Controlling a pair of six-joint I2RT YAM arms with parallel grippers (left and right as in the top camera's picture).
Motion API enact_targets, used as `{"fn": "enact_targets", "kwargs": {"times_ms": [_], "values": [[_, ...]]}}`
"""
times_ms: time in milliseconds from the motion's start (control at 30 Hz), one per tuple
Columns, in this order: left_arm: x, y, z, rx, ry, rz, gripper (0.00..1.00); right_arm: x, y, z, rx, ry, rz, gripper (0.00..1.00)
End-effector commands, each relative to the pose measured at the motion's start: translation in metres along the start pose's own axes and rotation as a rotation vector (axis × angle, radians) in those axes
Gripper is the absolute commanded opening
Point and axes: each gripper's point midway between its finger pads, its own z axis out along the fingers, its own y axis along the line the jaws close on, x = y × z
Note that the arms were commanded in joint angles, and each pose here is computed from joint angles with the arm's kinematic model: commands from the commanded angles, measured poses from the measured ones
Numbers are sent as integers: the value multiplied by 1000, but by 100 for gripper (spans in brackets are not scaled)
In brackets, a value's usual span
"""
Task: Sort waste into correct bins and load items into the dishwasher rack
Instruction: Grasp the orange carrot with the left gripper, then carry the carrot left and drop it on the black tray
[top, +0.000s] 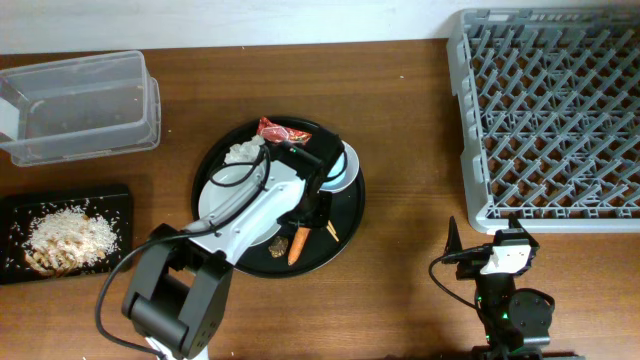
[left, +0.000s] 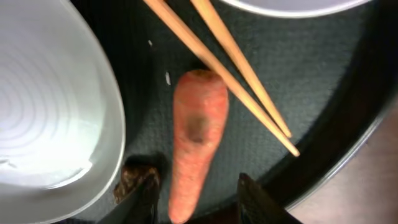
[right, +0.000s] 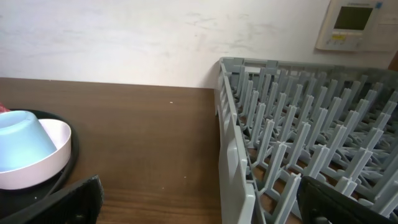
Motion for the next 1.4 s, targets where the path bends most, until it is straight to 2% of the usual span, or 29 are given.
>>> {"fn": "enact_targets", "kwargs": {"times_ms": [0, 267, 600, 767, 867, 1200, 1367], "values": [[5, 7, 11, -31, -12, 16, 40, 3, 0, 0, 2, 5, 7, 98], [14, 11, 35, -29, -16, 17, 40, 3, 0, 0, 2, 5, 7, 98], [20, -1, 44, -13, -30, 90, 39, 3, 0, 0, 2, 5, 7, 98], [22, -8, 44, -11, -34, 110, 24, 3, 0, 0, 2, 5, 7, 98], [20, -8, 42, -10, -38, 108, 20, 3, 0, 0, 2, 5, 7, 98], [-29, -4, -30, -53, -129, 75, 13, 3, 0, 0, 2, 5, 7, 98], [-81, 44, -91, -37, -247, -85, 13, 3, 0, 0, 2, 5, 7, 98]]}}
